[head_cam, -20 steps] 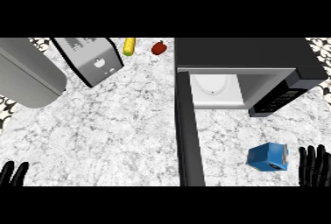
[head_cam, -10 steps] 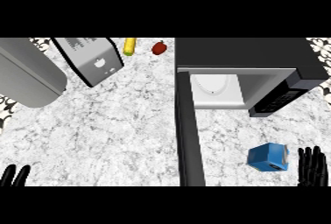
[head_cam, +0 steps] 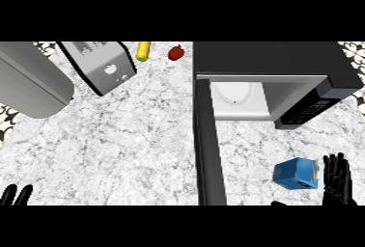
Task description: Pick up the milk, place it into the microwave and close the microwave
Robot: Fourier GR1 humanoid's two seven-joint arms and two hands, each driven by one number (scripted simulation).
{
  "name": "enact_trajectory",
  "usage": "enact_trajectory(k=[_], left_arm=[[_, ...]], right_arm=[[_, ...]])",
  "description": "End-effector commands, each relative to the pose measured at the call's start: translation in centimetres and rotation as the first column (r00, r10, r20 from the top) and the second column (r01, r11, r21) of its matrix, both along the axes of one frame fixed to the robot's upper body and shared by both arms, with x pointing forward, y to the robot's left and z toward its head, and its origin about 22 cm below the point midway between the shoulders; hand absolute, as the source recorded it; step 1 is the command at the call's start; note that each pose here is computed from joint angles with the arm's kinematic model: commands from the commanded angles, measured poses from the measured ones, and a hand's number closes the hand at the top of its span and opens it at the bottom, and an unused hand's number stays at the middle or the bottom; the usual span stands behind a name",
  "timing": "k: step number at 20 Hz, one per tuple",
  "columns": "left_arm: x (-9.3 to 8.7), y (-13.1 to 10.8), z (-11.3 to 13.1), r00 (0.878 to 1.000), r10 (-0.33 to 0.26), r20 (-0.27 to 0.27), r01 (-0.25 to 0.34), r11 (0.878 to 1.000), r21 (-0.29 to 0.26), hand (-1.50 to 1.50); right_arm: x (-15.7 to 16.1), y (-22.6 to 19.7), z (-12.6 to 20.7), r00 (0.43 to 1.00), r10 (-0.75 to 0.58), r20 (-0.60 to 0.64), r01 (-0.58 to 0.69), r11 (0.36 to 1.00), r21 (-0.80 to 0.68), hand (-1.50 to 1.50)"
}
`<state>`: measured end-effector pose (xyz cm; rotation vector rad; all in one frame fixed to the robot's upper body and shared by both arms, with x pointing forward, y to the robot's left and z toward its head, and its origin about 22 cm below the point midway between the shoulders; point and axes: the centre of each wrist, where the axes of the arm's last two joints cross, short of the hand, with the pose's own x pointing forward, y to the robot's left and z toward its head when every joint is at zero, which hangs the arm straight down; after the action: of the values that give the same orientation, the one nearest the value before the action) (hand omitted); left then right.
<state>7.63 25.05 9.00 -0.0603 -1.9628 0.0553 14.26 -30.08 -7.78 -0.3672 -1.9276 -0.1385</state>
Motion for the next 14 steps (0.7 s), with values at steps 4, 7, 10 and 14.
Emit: enact_trajectory(k=[4,7,10,14], left_arm=[[1.0,0.5,-1.4,1.000,0.012,-0.010,-0.012,1.000,0.008,-1.50],[-0.4,-0.2,-0.5,1.000,0.005,0.000,-0.005,1.000,0.005,-1.50],[0.0,-0.2,-0.2,1.000,0.006,-0.004,-0.006,1.000,0.010,-1.50],[0.3,0.9,0.0,1.000,0.009,-0.005,-0.009,1.000,0.021,-1.50]], right_arm=[[1.3,-0.2,-2.5,0.993,-0.106,-0.044,0.105,0.994,-0.045,-1.50],[1.0,-1.5,-4.0,0.978,-0.189,-0.083,0.182,0.980,-0.086,-1.50],[1.7,-2.8,-5.8,0.975,-0.199,-0.102,0.187,0.975,-0.117,-1.50],[-0.9,-7.2,-6.4,0.980,-0.175,-0.097,0.170,0.983,-0.063,-1.50]])
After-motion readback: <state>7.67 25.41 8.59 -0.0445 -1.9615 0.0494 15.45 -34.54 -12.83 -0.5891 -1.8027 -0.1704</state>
